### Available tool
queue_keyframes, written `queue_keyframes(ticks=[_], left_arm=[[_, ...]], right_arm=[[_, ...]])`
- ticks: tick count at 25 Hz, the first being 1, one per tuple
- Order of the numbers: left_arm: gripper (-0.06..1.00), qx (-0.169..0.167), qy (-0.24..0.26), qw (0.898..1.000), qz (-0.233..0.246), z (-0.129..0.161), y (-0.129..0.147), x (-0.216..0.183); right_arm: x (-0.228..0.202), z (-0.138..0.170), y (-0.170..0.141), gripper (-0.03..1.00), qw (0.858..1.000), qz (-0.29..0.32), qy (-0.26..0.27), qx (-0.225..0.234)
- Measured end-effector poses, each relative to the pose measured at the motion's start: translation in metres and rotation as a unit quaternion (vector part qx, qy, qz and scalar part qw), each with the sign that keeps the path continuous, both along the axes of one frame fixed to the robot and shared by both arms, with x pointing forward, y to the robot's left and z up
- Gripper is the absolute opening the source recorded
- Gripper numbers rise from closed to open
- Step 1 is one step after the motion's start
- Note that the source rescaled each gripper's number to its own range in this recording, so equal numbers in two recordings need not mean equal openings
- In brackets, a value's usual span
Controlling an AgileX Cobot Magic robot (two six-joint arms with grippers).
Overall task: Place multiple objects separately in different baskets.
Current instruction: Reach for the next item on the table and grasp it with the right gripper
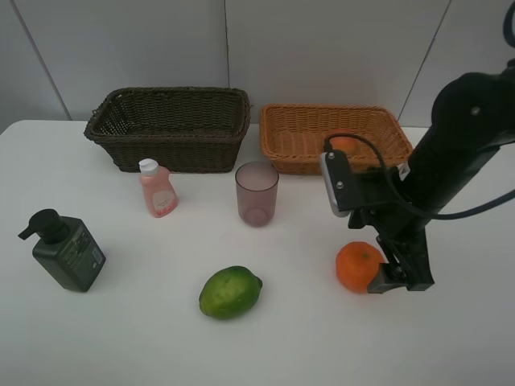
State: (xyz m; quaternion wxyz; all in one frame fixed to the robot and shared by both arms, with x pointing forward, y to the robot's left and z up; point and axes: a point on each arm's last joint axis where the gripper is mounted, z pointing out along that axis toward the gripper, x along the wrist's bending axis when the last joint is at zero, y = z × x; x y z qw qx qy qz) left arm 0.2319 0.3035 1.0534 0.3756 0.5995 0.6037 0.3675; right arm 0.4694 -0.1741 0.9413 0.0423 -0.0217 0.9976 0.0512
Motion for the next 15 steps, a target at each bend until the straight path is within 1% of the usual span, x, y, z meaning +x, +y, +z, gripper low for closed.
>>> queue_keyframes(ticks=[10,15], left_arm=[[1.0,0.0,0.0,1.0,0.0,0.0,0.0,0.0],[1.0,0.0,0.0,1.0,0.0,0.0,0.0,0.0]], right_arm=[[0.005,-0.016,0.004,1.0,1.0,-0.009,0.012,0.001],[0.007,-0.018,0.005,1.0,1.0,-0.01,0.005,0.004]])
